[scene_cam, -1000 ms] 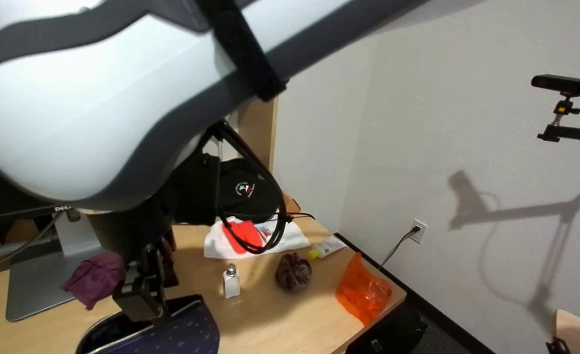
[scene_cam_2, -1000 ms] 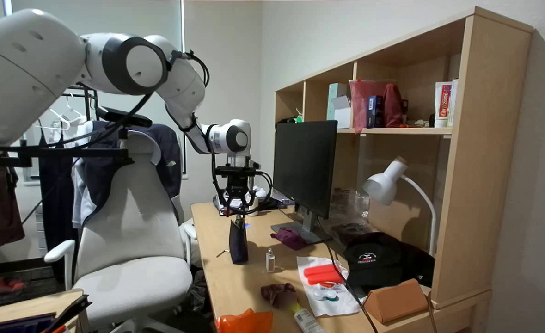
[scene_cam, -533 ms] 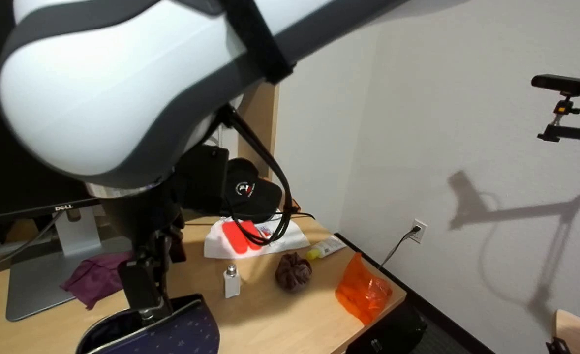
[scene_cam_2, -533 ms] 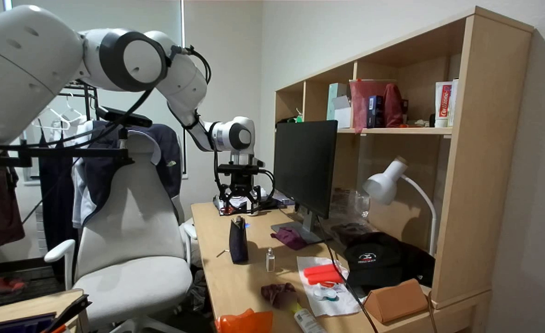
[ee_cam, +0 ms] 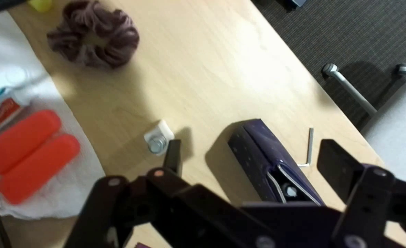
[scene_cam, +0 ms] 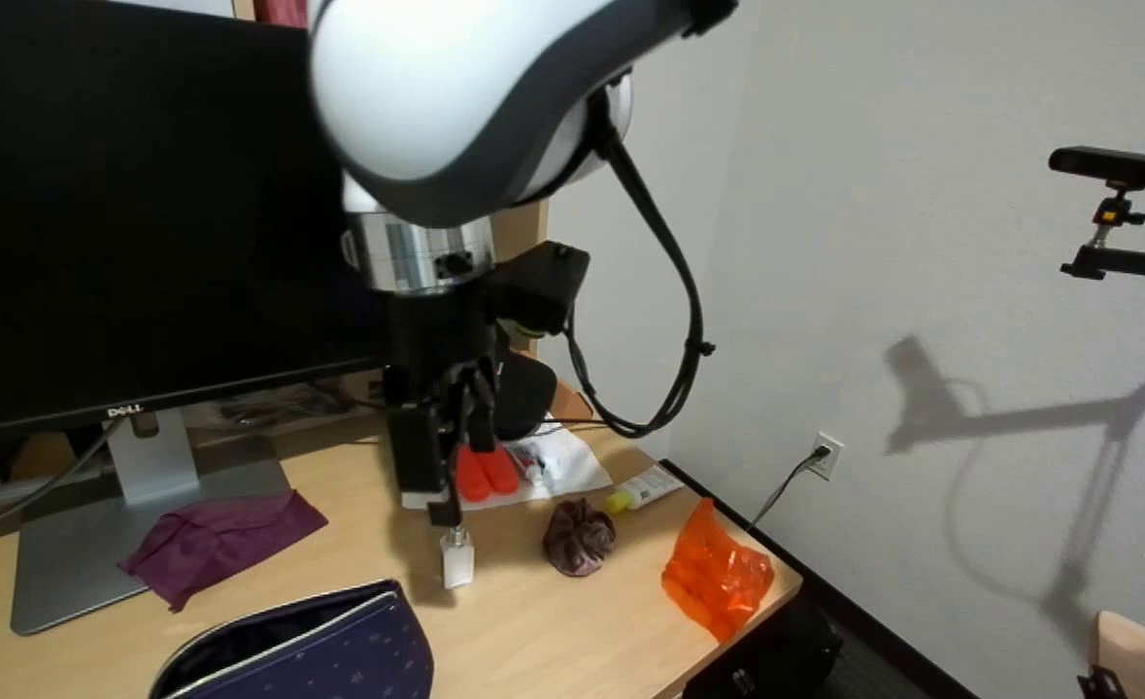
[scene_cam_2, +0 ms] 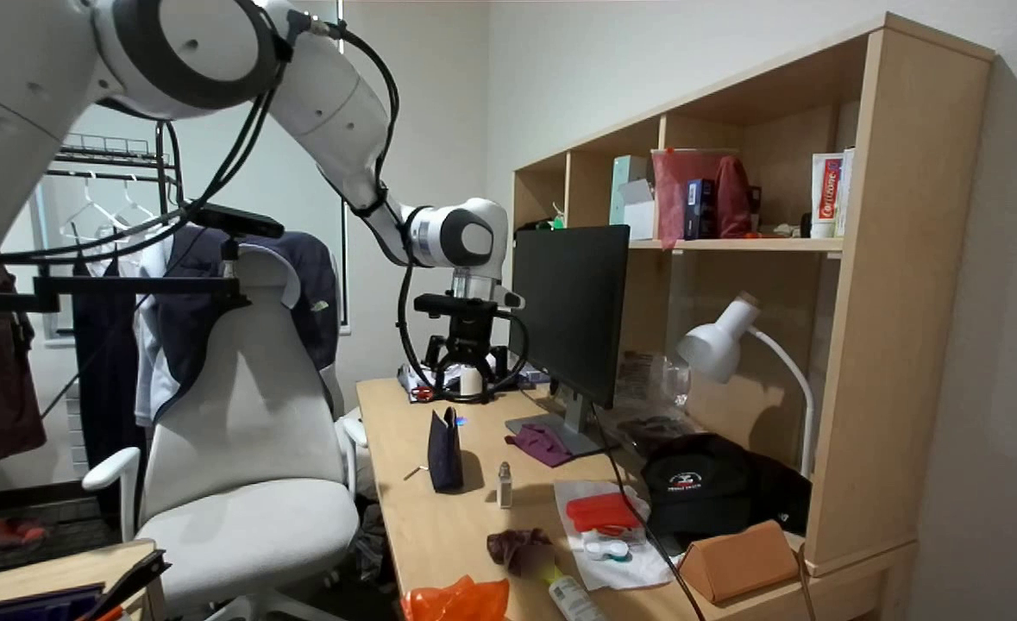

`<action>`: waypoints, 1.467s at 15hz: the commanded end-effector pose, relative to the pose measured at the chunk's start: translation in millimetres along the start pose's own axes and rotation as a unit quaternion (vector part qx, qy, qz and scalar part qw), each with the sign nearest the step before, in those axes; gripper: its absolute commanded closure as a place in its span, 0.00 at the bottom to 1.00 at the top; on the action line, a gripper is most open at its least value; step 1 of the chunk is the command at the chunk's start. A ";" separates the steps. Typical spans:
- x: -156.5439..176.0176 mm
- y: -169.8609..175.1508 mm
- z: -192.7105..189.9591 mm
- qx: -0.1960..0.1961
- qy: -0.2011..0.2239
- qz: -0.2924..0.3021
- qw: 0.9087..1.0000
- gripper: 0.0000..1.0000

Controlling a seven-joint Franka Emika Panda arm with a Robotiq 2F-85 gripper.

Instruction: Pick the black bottle and put it in the purse

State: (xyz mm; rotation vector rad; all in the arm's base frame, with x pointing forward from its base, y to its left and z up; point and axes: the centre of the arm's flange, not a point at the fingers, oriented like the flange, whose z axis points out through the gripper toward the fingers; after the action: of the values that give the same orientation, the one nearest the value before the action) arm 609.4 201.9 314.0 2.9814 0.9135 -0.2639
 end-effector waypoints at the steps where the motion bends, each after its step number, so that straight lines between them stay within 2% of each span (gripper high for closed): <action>1: -58.5 25.5 5.7 0.028 0.000 0.075 0.997 0.00; 4: -81.6 46.6 14.9 0.037 -0.004 0.137 0.990 0.00; 6: -90.5 54.7 20.0 0.039 0.012 0.162 0.986 0.00; 10: -106.4 61.2 28.6 0.008 0.087 0.203 0.975 0.00; 13: -119.7 61.1 35.5 0.001 0.128 0.223 0.966 0.00; 14: -95.2 69.7 33.9 0.005 0.102 0.204 0.974 0.00; 22: -106.6 67.3 34.4 0.000 0.117 0.213 0.970 0.00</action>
State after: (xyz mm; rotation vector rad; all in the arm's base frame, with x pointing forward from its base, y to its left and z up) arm 554.6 84.9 295.0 3.1508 0.2545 0.0968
